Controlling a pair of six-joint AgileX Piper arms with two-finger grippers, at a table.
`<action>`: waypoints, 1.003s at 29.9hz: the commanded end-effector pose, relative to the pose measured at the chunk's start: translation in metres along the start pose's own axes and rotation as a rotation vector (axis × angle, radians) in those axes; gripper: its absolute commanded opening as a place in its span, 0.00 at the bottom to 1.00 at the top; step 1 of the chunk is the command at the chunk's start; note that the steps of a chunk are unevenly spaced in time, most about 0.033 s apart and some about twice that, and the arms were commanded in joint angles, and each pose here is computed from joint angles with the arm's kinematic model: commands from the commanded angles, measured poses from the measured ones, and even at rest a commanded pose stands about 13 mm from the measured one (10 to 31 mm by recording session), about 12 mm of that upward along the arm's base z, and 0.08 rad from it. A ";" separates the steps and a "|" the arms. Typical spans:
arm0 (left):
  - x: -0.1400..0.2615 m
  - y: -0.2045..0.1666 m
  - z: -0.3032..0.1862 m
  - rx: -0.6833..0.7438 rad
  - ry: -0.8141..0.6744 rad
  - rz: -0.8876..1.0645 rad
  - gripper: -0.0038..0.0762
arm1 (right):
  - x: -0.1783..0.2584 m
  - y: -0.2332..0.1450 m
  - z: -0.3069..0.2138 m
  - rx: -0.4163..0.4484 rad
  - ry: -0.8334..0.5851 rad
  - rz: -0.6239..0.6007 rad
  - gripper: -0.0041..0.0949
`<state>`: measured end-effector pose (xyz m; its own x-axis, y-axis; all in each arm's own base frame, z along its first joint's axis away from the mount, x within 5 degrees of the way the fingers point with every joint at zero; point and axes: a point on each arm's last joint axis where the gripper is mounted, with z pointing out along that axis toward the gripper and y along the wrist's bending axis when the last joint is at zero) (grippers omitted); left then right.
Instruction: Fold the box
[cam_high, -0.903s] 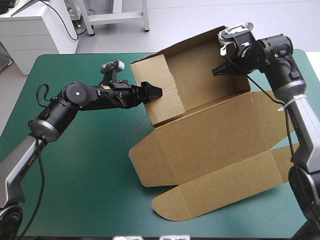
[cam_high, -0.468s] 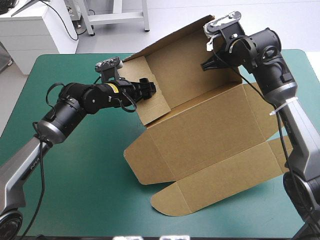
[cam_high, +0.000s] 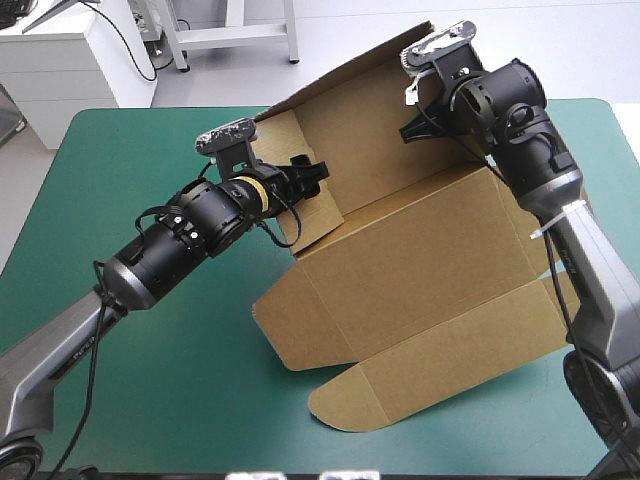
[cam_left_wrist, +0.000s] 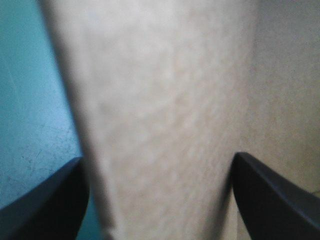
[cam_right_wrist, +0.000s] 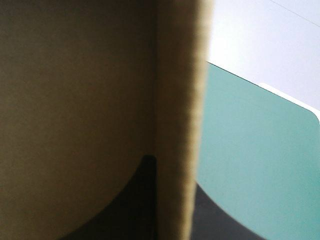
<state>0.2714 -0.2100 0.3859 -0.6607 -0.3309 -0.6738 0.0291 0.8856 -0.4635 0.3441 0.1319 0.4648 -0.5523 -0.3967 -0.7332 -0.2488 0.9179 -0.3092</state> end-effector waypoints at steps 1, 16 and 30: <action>-0.016 -0.018 -0.028 0.131 -0.122 -0.014 0.63 | -0.013 -0.008 -0.034 -0.004 -0.147 0.037 0.03; -0.022 -0.011 -0.028 0.048 -0.193 0.067 0.04 | -0.012 -0.011 -0.034 0.019 -0.138 0.059 0.03; -0.055 -0.018 -0.011 -0.068 0.011 0.328 0.04 | 0.010 -0.031 -0.015 -0.060 0.065 0.259 0.03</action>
<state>0.2939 -0.2063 0.4157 -0.6648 -0.0755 -0.7432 0.0938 0.9786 -0.1834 0.3442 0.1104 0.4579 -0.6819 -0.2047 -0.7022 -0.1477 0.9788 -0.1419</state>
